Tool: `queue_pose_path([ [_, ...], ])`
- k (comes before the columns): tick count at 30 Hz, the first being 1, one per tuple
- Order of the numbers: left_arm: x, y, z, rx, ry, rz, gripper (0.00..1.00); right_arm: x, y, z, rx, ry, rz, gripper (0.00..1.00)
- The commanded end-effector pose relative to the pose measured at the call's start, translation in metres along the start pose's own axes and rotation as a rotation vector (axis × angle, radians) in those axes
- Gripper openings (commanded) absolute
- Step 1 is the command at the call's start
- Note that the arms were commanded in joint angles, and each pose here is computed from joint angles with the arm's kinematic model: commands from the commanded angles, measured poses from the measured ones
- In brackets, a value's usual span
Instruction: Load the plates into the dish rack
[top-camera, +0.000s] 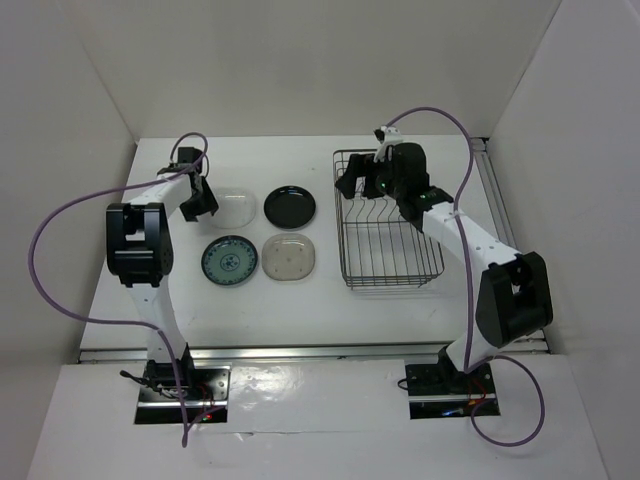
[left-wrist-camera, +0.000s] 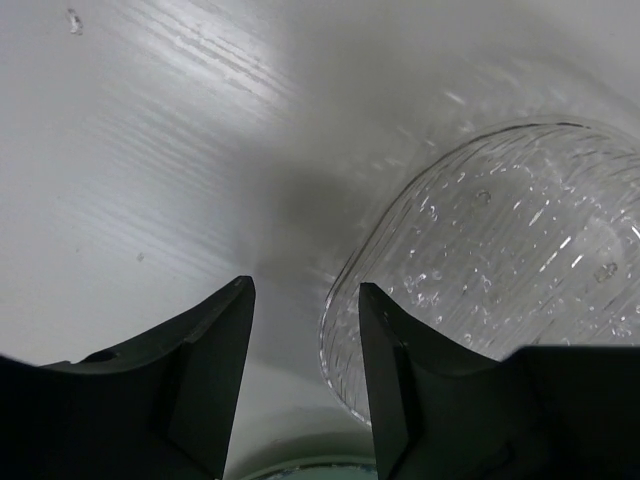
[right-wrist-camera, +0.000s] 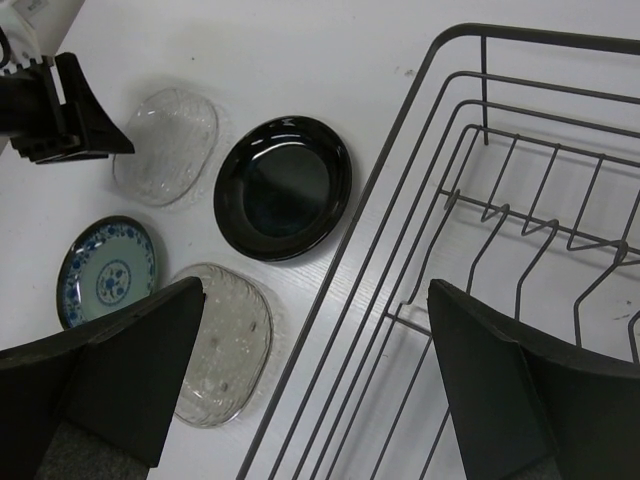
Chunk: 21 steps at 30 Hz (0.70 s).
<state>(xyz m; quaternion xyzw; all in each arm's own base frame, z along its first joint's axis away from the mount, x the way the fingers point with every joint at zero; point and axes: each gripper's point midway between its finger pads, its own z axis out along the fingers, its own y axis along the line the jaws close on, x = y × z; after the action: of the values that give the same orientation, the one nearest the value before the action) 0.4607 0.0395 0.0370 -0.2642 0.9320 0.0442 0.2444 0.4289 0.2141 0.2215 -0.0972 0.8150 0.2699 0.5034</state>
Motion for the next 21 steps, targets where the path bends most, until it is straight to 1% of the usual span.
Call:
queue_pose_path([
  [1,-0.001,-0.009,0.014,0.017,0.018,0.002,0.59,-0.031,0.013,-0.014,-0.024,-0.108,-0.036,1.0],
  [2,-0.002,-0.008,0.012,0.015,0.024,0.003,0.59,-0.033,0.015,-0.017,-0.028,-0.123,-0.04,1.0],
  [3,-0.002,-0.008,0.012,0.015,0.024,0.003,0.59,-0.026,0.012,-0.016,-0.024,-0.109,-0.036,1.0],
  [4,-0.002,-0.007,0.012,0.006,0.02,0.003,0.59,-0.035,0.014,-0.02,-0.023,-0.138,-0.042,1.0],
  [7,0.003,-0.004,0.02,-0.011,0.034,0.007,0.59,-0.034,0.016,-0.023,-0.035,-0.143,-0.045,1.0],
  [9,0.006,-0.003,0.023,-0.015,0.043,0.009,0.41,-0.033,0.017,-0.025,-0.035,-0.143,-0.045,1.0],
  [11,0.01,0.0,0.026,-0.034,0.053,0.013,0.27,-0.035,0.018,-0.025,-0.038,-0.151,-0.038,1.0],
  [12,0.012,-0.004,0.025,-0.029,0.054,0.022,0.23,-0.035,0.018,-0.025,-0.038,-0.151,-0.038,1.0],
  [15,0.009,0.001,0.026,-0.061,0.038,0.013,0.11,-0.036,0.02,-0.025,-0.049,-0.157,-0.041,1.0],
  [16,0.01,0.004,0.026,-0.077,0.039,0.015,0.02,-0.036,0.02,-0.025,-0.049,-0.157,-0.041,1.0],
  [17,0.007,0.003,0.023,-0.073,0.031,0.013,0.0,-0.036,0.021,-0.025,-0.058,-0.154,-0.042,1.0],
  [19,0.0,0.007,0.018,-0.095,0.01,0.012,0.0,-0.034,0.02,-0.022,-0.058,-0.152,-0.032,1.0],
  [21,-0.017,0.005,-0.003,-0.08,-0.04,0.01,0.0,-0.026,0.02,-0.013,-0.073,-0.123,-0.028,1.0],
])
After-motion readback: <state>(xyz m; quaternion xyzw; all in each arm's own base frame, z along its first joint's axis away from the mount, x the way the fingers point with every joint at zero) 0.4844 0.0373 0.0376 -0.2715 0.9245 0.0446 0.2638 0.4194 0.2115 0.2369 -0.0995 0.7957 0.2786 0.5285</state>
